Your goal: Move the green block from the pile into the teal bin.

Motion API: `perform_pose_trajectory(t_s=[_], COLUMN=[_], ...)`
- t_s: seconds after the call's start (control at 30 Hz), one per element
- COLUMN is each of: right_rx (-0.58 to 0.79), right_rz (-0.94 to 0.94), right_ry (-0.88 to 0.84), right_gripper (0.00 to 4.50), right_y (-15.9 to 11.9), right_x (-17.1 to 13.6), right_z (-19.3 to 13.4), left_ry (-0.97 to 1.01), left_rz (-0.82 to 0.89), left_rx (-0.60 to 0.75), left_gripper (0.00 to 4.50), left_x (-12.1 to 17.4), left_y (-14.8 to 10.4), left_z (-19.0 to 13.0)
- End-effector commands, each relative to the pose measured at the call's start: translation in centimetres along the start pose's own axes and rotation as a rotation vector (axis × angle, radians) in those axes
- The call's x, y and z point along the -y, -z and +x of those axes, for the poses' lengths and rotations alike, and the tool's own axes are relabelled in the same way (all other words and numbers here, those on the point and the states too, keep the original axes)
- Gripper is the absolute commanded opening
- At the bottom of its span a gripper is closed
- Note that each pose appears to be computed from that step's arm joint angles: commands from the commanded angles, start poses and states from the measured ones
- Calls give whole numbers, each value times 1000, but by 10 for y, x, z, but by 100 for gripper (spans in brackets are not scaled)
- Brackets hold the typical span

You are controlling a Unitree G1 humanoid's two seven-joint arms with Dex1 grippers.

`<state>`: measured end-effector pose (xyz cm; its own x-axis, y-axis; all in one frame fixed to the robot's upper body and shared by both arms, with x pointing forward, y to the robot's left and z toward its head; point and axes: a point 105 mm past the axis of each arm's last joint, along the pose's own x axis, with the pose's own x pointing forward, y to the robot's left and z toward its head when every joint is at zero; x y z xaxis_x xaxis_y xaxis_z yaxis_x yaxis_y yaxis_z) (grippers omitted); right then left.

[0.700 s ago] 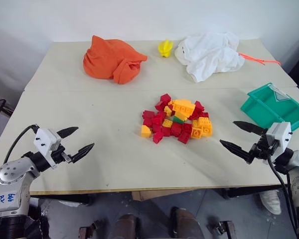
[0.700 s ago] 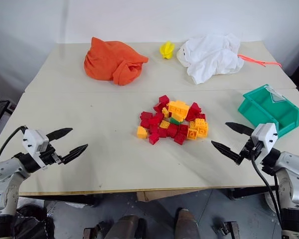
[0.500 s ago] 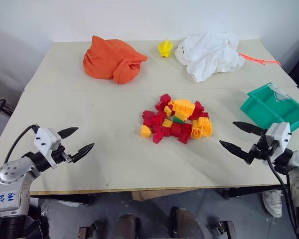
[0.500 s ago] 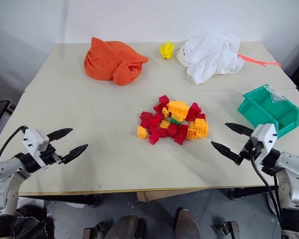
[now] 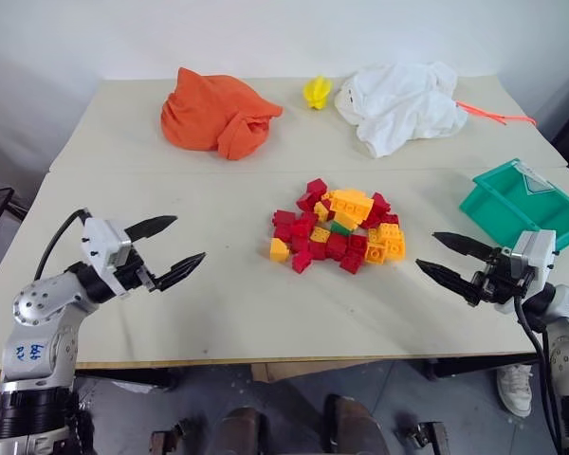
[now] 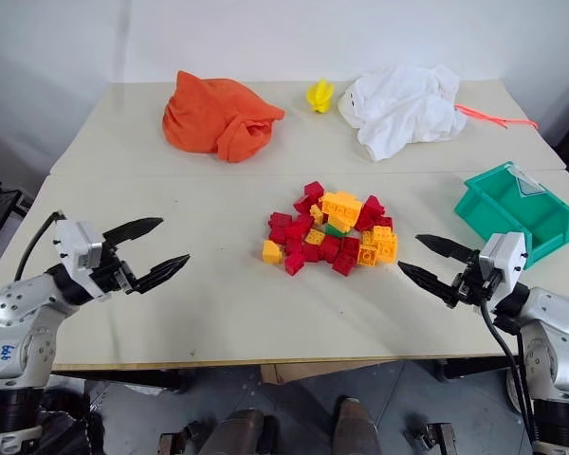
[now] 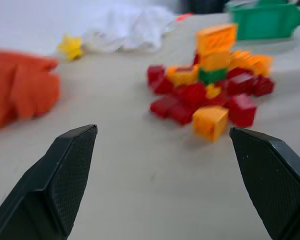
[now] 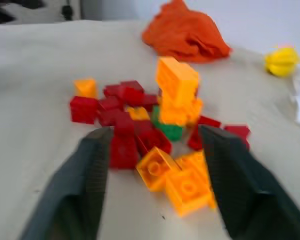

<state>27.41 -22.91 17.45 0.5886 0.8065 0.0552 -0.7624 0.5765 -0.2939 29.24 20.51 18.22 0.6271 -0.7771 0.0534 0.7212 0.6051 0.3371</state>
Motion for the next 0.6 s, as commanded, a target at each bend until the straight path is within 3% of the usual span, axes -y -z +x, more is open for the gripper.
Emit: perform_pose_trajectory(t_s=[0.03, 0.2, 0.4, 0.6], right_rx=[-55, -93, -57, -86], right_rz=[-34, 20, -19, -60], right_ry=[-110, -183, -162, -87], right_gripper=[160, 2, 2, 2], right_y=[3, 17, 20, 18], right_x=[-14, -24, -21, 8], right_z=[7, 35, 99, 152], left_ry=[61, 138, 163, 146], left_rz=[10, 16, -2, -13], left_rx=[-15, -42, -21, -12], left_gripper=[450, 450, 450, 450], left_x=[6, 16, 24, 21], left_y=[0, 7, 8, 12], left_z=[-1, 1, 8, 12])
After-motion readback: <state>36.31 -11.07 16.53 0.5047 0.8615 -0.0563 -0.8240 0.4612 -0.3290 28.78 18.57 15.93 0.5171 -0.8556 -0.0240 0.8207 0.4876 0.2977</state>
